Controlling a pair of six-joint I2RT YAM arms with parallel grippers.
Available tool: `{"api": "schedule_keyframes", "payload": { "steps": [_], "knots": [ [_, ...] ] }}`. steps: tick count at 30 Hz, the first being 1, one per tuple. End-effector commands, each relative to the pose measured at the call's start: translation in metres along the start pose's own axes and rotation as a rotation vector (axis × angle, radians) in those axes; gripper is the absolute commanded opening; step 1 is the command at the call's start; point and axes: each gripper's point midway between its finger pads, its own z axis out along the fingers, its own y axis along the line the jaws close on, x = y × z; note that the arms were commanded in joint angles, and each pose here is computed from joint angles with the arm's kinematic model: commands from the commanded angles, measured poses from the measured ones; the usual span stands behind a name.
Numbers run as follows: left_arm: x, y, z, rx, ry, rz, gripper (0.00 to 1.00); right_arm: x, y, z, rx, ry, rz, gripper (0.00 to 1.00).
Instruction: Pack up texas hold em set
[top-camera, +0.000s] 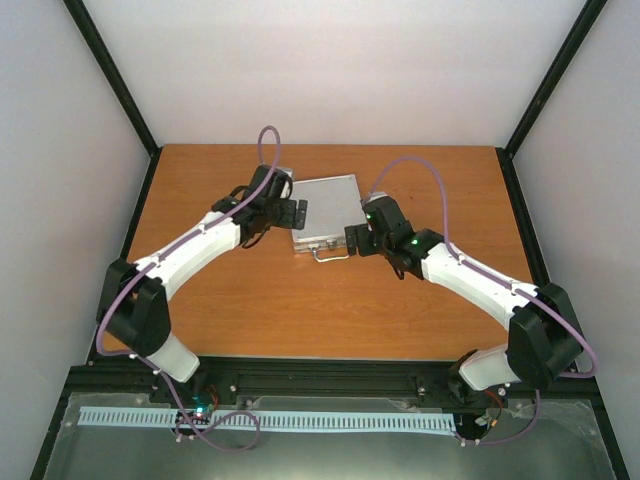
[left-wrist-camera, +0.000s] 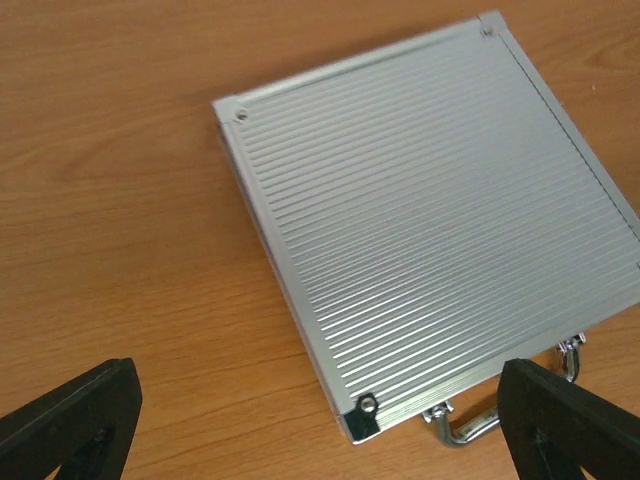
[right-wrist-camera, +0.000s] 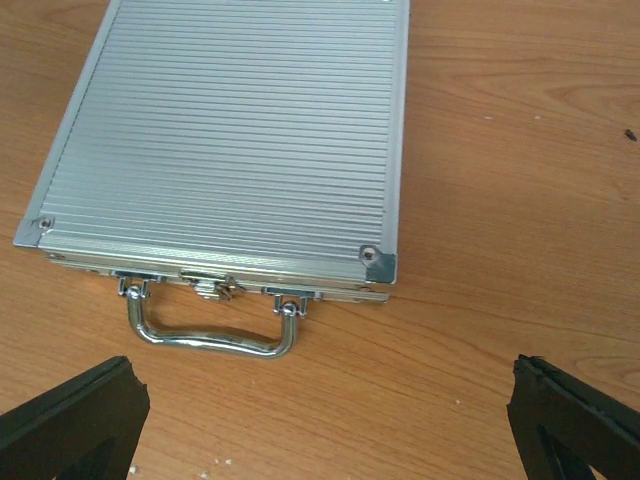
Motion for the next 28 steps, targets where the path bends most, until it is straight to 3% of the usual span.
{"api": "schedule_keyframes", "payload": {
  "steps": [1, 10, 28],
  "knots": [
    [0.004, 0.021, -0.020, -0.049, -0.011, -0.009, 1.00, -0.006, -0.010, -0.005, 0.060, 0.000, 0.013, 1.00],
    [0.003, 0.027, -0.040, -0.025, -0.059, -0.039, 1.00, -0.008, -0.012, -0.008, 0.065, -0.017, 0.028, 1.00],
    [0.003, 0.030, -0.037, -0.045, -0.061, -0.040, 1.00, -0.001, -0.020, -0.003, 0.111, -0.010, 0.006, 1.00]
  ]
}}
